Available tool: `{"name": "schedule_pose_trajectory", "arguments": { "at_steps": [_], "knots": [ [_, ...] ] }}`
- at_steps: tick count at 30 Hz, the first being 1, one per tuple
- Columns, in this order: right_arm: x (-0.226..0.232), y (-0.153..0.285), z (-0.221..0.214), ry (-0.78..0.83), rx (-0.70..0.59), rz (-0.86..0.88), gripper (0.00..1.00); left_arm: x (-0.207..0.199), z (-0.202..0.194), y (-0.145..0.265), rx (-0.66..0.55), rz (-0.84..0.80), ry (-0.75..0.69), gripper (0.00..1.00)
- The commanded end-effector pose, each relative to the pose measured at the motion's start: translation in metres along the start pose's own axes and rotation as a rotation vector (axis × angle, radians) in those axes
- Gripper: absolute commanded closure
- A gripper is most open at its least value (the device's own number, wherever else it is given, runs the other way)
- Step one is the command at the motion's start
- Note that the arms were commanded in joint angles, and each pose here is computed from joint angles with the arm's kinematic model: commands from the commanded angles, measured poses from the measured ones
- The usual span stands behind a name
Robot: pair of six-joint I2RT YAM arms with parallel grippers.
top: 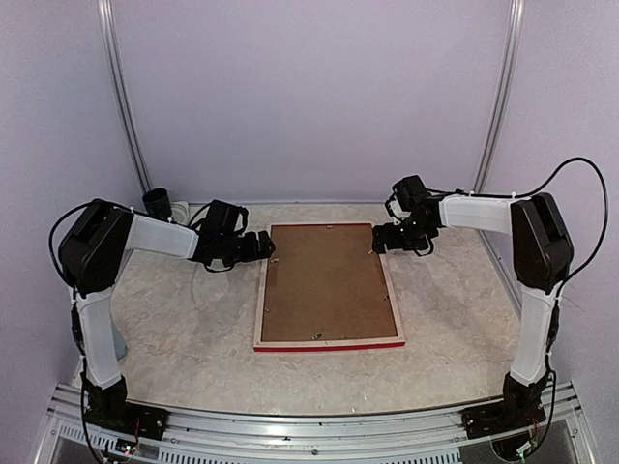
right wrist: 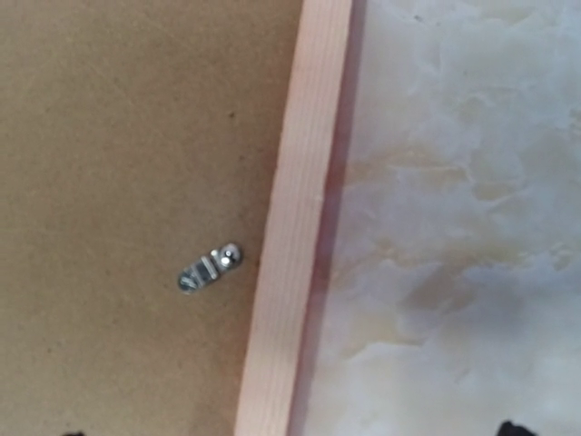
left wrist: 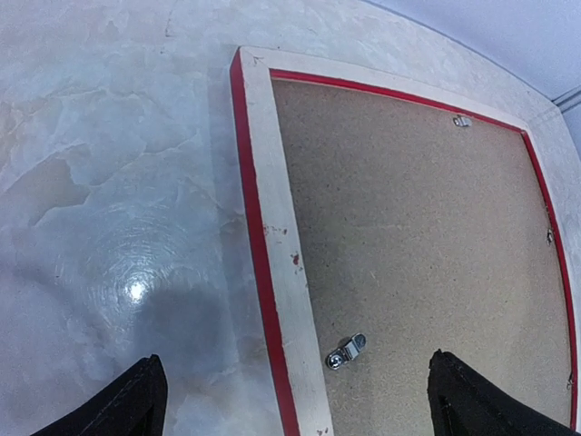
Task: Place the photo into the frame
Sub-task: Press the fastener onto the backboard.
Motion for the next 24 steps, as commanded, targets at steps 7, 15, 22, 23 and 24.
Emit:
{"name": "schedule_pose_trajectory", "arguments": {
  "at_steps": [7, 15, 22, 23, 24],
  "knots": [
    [0.0, -0.011, 0.001, 0.002, -0.001, 0.012, 0.03, 0.004, -0.01, -0.025, 0.091, 0.028, -0.115, 0.07],
    [0.002, -0.007, 0.0, 0.0, -0.009, 0.028, 0.03, 0.008, -0.009, -0.03, 0.118, 0.074, -0.184, 0.16],
    [0.001, -0.007, -0.003, -0.004, -0.007, 0.027, 0.04, 0.005, -0.017, -0.041, 0.153, 0.057, -0.229, 0.17],
    [0.0, -0.008, -0.003, -0.005, -0.006, 0.027, 0.04, 0.004, -0.017, -0.042, 0.155, 0.056, -0.233, 0.17],
    [0.0, -0.008, -0.004, -0.005, -0.005, 0.027, 0.04, 0.004, -0.018, -0.043, 0.157, 0.059, -0.236, 0.18]
  ]
}}
Point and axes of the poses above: each gripper's point midway between its finger pads, its own y axis back along the fingers, its own x axis along the line the jaws close on, z = x × y, the point moved 2 cm from there along y, back along the fingers, and after that the axes turned 10 degrees about -y, right-handed, at the moved point
